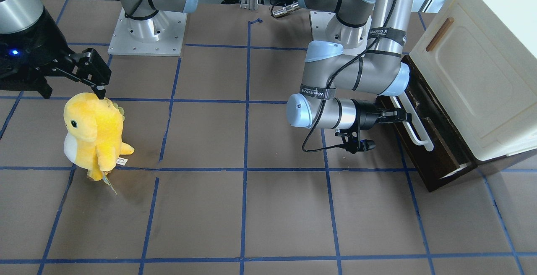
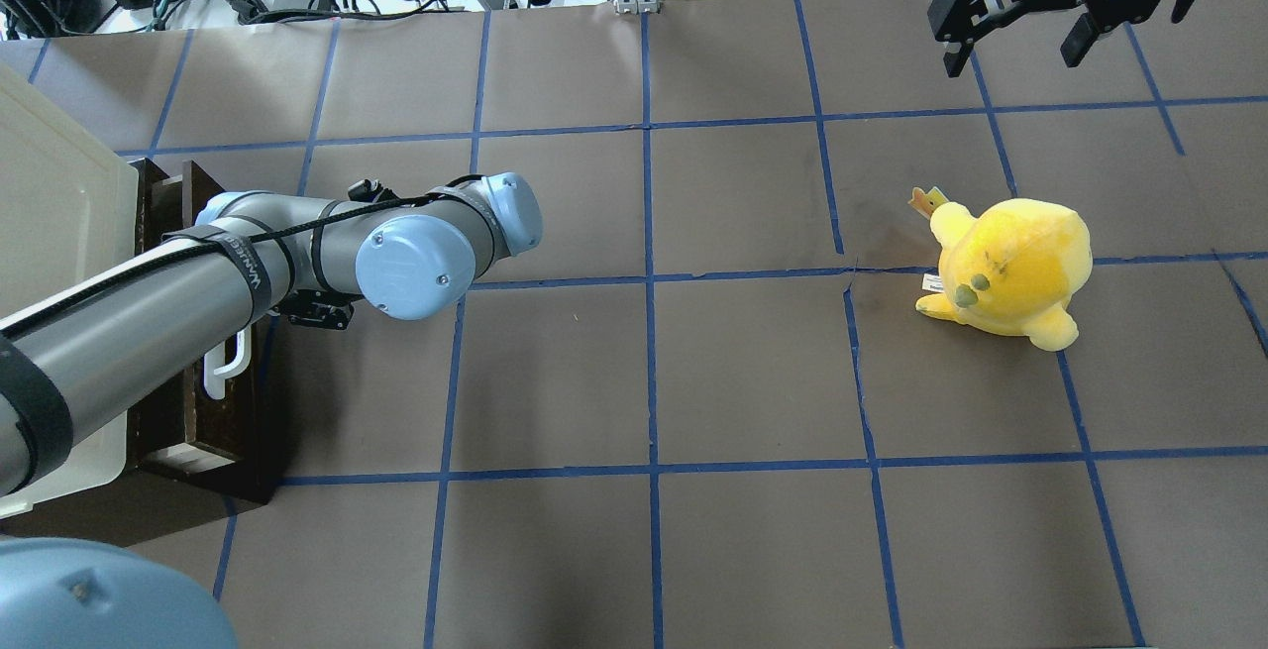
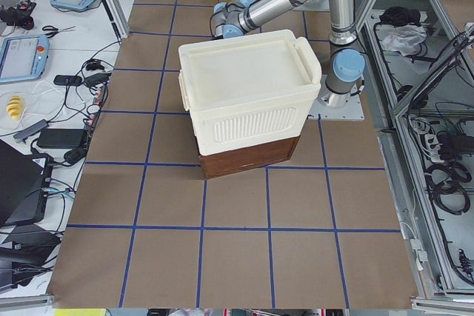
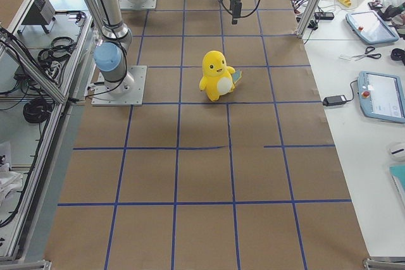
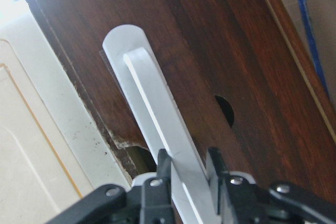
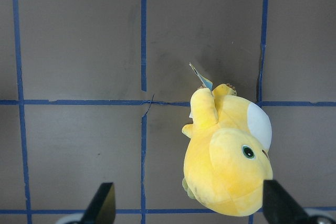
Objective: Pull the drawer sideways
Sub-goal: 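Pull the handle with the left gripper, drawing the drawer outward, then keep pulling the drawer out with the left gripper, then release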
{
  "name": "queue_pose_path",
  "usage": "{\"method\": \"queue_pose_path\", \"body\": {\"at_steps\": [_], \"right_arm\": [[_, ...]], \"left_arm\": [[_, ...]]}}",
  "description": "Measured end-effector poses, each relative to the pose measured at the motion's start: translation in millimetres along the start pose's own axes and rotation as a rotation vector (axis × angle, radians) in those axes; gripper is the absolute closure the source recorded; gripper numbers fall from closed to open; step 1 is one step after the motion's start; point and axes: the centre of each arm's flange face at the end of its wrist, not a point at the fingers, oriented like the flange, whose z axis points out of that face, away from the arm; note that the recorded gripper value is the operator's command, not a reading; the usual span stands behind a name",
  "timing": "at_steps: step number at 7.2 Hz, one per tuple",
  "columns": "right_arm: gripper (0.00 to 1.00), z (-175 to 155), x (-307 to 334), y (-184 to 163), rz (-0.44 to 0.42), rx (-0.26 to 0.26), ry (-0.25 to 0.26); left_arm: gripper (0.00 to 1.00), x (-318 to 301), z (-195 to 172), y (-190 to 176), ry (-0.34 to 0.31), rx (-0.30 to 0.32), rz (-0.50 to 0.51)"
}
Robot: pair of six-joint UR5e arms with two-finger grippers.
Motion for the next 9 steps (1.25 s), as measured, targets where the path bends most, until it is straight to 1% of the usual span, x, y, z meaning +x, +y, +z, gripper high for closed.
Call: {"method": "queue_pose_path", "body": {"at_steps": [9], "right_arm": [[0.0,0,0,0,0.0,0.0,0.0]], "left_arm": [[1.0,7,-17,1,-0.015,0.032,0.015]]}}
